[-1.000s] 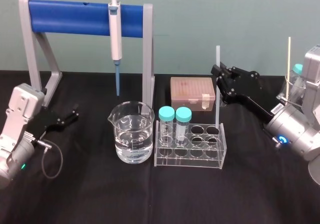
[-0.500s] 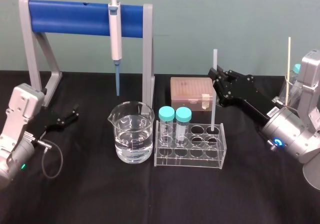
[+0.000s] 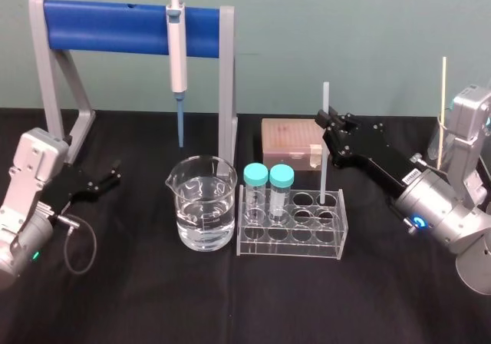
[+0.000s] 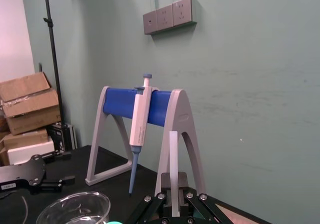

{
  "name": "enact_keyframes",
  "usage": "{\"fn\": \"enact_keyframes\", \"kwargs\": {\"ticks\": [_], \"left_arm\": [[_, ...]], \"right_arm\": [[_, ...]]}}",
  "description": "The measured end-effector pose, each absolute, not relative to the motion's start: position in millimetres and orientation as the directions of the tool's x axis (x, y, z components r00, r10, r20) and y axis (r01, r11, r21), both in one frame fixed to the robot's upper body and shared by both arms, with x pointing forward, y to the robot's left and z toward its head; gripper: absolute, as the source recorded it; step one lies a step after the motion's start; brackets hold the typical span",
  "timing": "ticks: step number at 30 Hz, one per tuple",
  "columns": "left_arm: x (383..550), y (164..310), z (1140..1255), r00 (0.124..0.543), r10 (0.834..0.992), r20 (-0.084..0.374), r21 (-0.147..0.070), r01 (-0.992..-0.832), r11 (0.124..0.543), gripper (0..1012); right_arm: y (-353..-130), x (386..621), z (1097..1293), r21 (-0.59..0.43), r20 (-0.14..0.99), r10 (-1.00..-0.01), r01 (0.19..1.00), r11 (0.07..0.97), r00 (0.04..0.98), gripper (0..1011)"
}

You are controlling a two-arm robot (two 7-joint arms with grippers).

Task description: Pick up the stirring rod with one hand, then place it down.

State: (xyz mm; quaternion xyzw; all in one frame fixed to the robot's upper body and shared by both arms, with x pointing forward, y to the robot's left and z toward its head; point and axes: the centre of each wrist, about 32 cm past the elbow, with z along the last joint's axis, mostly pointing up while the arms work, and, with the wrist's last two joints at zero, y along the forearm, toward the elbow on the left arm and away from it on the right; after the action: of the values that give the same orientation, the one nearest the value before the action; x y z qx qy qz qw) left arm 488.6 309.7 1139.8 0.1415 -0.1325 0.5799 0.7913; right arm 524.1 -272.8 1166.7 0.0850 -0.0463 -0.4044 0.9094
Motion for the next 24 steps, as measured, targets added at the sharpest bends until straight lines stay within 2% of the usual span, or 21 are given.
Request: {"fn": "enact_keyframes", "kwargs": {"ticks": [24], "left_arm": [[488.6, 309.7, 1139.8, 0.292, 0.880, 0.374, 0.070, -0.955, 0.287, 1000]], "right_arm": [[-270, 530, 1146.8, 0.107, 0.002, -0.761, 0.756, 0.646, 0.649, 78]]}}
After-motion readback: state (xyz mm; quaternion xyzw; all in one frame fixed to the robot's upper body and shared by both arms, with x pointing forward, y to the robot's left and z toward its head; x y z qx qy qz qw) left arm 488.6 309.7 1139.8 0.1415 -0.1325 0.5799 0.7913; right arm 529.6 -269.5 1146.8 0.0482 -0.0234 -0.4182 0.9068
